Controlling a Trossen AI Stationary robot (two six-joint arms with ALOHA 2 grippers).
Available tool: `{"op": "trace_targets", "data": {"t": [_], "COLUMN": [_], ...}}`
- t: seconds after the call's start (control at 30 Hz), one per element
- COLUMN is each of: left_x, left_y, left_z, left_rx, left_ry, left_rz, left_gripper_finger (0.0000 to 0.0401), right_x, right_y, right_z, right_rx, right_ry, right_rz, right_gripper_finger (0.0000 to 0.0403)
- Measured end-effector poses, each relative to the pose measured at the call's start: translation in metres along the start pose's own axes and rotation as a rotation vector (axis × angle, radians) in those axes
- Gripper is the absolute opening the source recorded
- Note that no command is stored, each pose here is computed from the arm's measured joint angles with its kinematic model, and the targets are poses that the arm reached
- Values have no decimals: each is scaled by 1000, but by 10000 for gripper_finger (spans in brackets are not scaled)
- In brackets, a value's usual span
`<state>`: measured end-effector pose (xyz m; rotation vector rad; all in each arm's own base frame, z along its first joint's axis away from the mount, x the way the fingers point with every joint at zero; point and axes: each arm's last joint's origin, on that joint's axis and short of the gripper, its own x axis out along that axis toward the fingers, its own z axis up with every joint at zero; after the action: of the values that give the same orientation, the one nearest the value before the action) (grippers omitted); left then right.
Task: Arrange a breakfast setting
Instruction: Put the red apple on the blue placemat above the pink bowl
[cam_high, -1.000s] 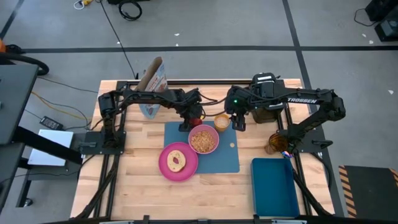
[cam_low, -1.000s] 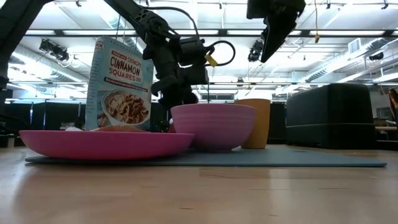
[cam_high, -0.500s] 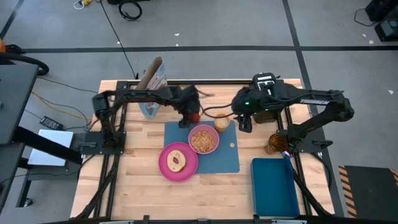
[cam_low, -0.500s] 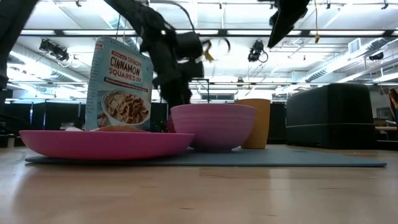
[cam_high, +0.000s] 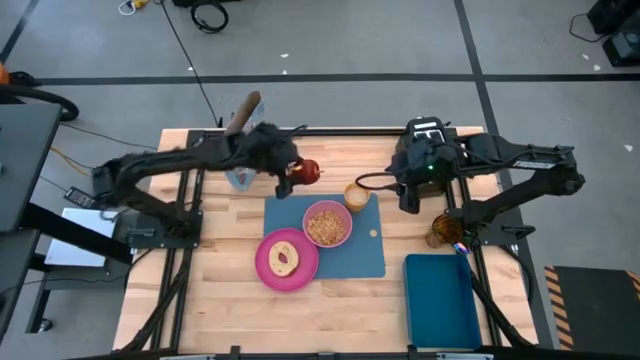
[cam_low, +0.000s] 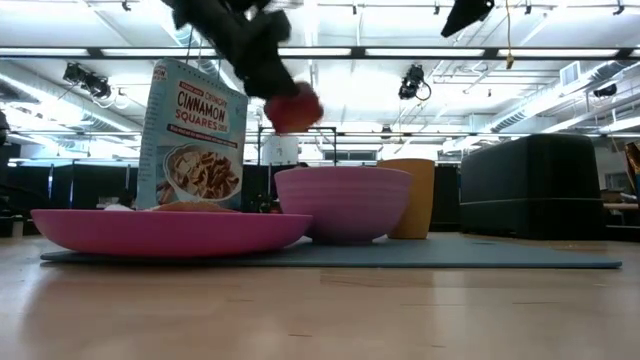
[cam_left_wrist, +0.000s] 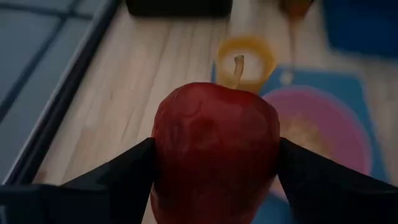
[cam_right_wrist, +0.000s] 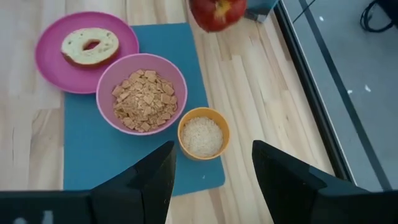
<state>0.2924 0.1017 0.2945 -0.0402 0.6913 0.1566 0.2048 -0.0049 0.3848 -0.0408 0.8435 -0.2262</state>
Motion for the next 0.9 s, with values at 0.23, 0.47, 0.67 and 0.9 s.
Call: {"op": "trace_targets", "data": {"t": [0.23, 0.47, 0.67, 0.9], "left_x": [-38, -57, -53, -42], "left_y": [-50, -91, -101, -97], "left_z": [-22, -74, -123, -179], "left_rx": [-77, -122, -189, -257], "left_ry": [-305, -513, -631, -749], "left_rz": [108, 187, 199, 161], "left_gripper_finger": [303, 303, 303, 303], "right_x": [-4, 1, 12, 24], "right_y": [9, 17, 22, 25], "right_z": [-1, 2, 1, 0], "right_rx": [-33, -47, -15, 33], "right_ry": [-14, -50, -51, -75], "right_rz": [18, 42, 65, 76], "right_gripper_finger": [220, 220, 220, 220]}}
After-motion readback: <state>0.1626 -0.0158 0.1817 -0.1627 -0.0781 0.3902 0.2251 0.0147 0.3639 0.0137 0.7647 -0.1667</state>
